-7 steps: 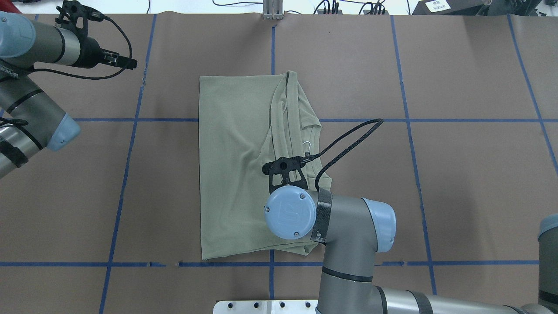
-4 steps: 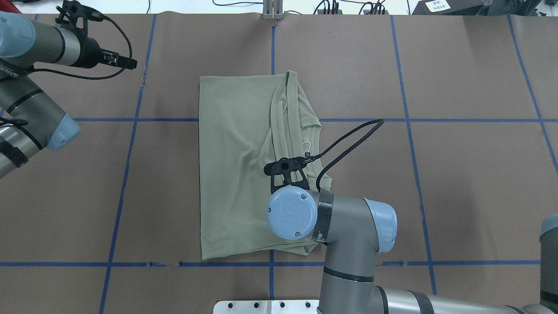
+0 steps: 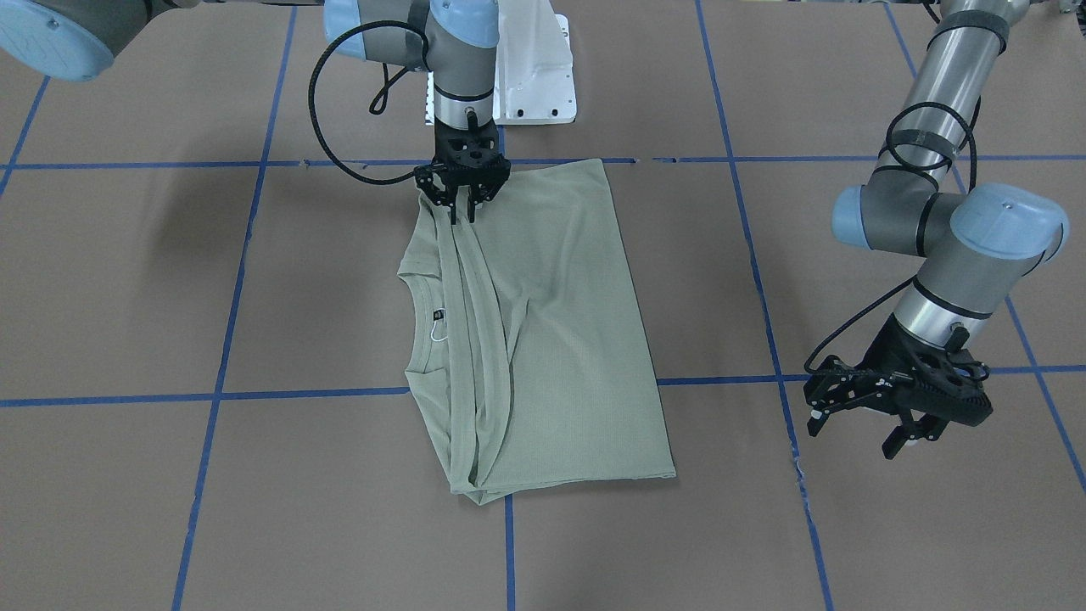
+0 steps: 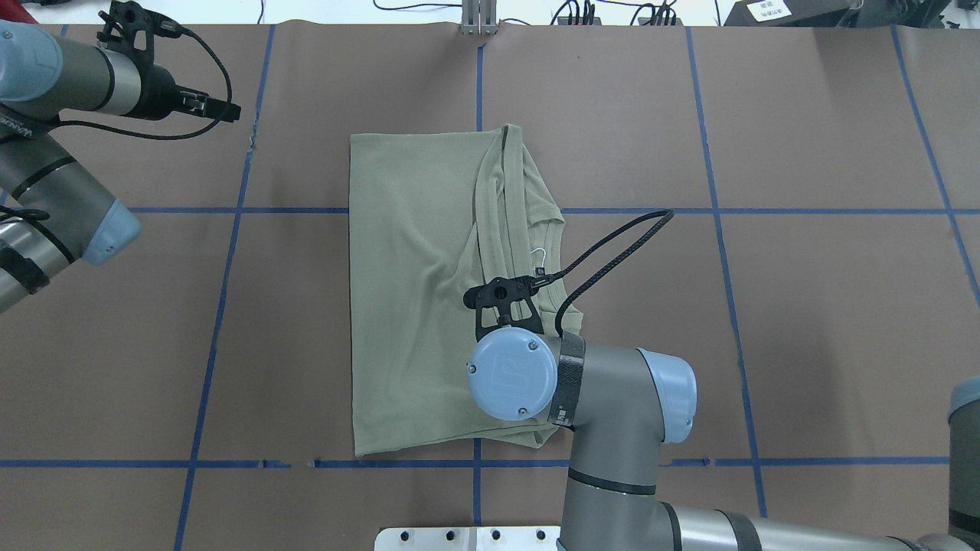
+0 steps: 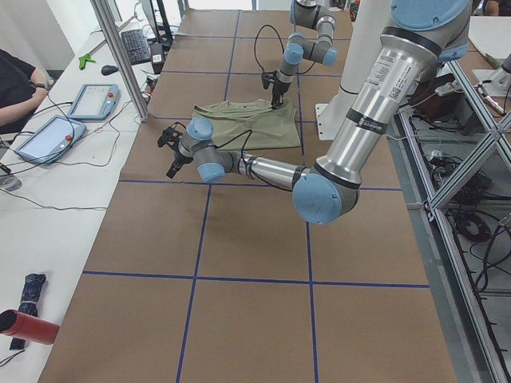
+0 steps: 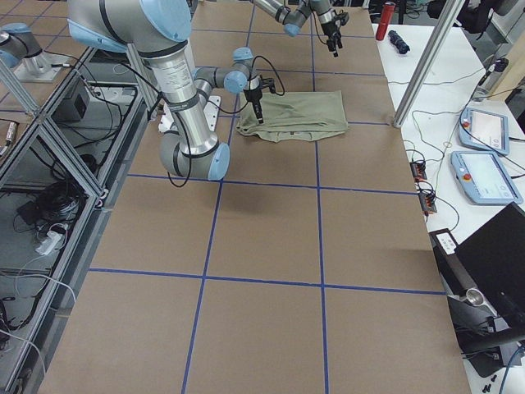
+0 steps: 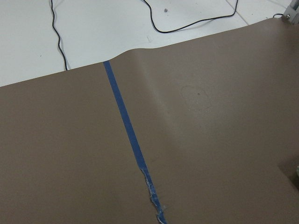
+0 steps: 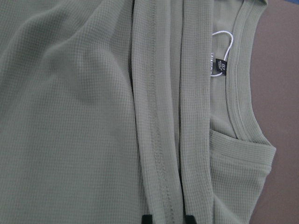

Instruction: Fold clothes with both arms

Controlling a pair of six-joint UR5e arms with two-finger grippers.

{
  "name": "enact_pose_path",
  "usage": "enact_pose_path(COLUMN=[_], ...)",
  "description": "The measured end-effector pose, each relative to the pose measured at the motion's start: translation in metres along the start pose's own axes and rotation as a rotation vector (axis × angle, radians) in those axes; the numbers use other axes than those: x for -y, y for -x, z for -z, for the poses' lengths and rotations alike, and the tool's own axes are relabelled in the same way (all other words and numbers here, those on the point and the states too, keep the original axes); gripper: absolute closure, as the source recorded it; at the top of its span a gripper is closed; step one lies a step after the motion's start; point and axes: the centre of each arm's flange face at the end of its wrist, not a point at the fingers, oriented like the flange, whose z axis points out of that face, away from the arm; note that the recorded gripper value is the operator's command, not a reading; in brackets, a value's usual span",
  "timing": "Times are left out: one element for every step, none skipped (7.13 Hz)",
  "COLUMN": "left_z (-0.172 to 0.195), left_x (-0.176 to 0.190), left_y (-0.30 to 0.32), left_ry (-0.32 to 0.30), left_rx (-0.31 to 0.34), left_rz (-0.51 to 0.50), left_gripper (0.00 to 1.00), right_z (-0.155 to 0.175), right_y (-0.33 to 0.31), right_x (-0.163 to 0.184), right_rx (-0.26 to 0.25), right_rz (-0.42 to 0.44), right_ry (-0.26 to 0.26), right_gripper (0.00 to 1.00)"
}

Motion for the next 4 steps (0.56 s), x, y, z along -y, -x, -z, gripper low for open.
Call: enact_pose_path(left_z=[-0.0001, -0.0001, -0.0001, -0.0001], left_x=[0.0000, -0.0001, -0.0001, -0.0001], left_y=[0.0001, 0.0001, 0.0001, 0.0002], left_ry=[0.000, 0.000, 0.000, 0.000], left_rx=[0.000, 0.000, 0.000, 0.000], left_rz=[0.000, 0.000, 0.000, 0.000], left_gripper=[0.00, 0.00, 0.00, 0.00], right_z=[-0.0034, -0.0046, -0.0027, -0.0002], right_y=[0.0002, 0.0008, 0.0017, 0.0017], right_x=[-0.0004, -0.0005, -0.0007, -0.0017], right_rx=[-0.006, -0.008, -0.002, 0.007], right_rz=[0.007, 0.011, 0.011, 0.010], right_ry=[0.003, 0.004, 0.010, 0.023], right_gripper=[0.81, 1.00, 1.00, 1.00])
